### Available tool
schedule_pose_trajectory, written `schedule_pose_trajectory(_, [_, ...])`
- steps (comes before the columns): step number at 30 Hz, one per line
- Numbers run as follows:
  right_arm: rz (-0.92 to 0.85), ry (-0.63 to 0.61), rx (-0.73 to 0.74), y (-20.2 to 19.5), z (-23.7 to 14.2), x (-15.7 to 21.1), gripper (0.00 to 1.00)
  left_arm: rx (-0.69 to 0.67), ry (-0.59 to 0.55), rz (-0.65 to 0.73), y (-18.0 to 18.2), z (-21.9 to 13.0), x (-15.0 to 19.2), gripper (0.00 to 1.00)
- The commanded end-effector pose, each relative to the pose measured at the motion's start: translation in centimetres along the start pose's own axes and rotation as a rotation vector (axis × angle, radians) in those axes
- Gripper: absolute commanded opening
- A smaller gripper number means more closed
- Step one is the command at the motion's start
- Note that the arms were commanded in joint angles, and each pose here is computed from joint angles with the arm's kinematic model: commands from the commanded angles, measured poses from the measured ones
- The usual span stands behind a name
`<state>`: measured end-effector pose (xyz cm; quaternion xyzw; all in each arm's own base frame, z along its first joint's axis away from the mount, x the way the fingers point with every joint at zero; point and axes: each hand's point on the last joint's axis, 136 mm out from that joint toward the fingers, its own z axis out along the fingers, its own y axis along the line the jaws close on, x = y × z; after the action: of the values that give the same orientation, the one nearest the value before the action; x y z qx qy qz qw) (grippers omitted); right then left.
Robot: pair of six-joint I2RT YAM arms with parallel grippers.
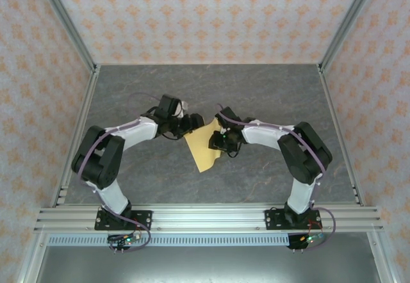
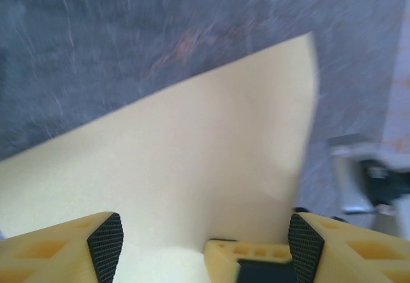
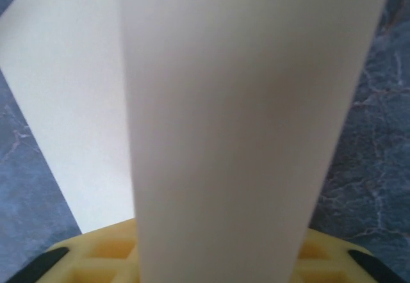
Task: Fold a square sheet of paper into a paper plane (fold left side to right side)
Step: Pick up the square sheet of paper from the center of the table.
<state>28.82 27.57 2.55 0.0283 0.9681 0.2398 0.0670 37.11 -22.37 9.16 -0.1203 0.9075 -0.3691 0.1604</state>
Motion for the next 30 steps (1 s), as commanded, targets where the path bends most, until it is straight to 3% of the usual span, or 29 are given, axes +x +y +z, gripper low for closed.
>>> schedule_pose_trajectory(1, [0.049,-0.016,-0.154,1.3,-0.9,-0.4,0.31,0.041,-0.073,0.011,-0.8,-3.5,-2.1,0.72])
schedule_pose_trajectory(9, [0.127,-0.171,-0.521,3.5,-6.4,-4.6,0.24,0.146,-0.181,-0.028,-1.1,-9.0,-3.5,0.76])
schedule_pose_trajectory(20, [0.111,-0.511,-0.959,6.5,-21.6,-11.8,0.21,0.454,-0.289,-0.055,-8.1,-14.6,-5.3,0.87])
schedule_pose_trajectory(30, [0.135,-0.645,-1.247,10.1,-31.6,-13.0,0.2,0.686,-0.315,-0.186,-12.7,-16.5,-6.6,0.96])
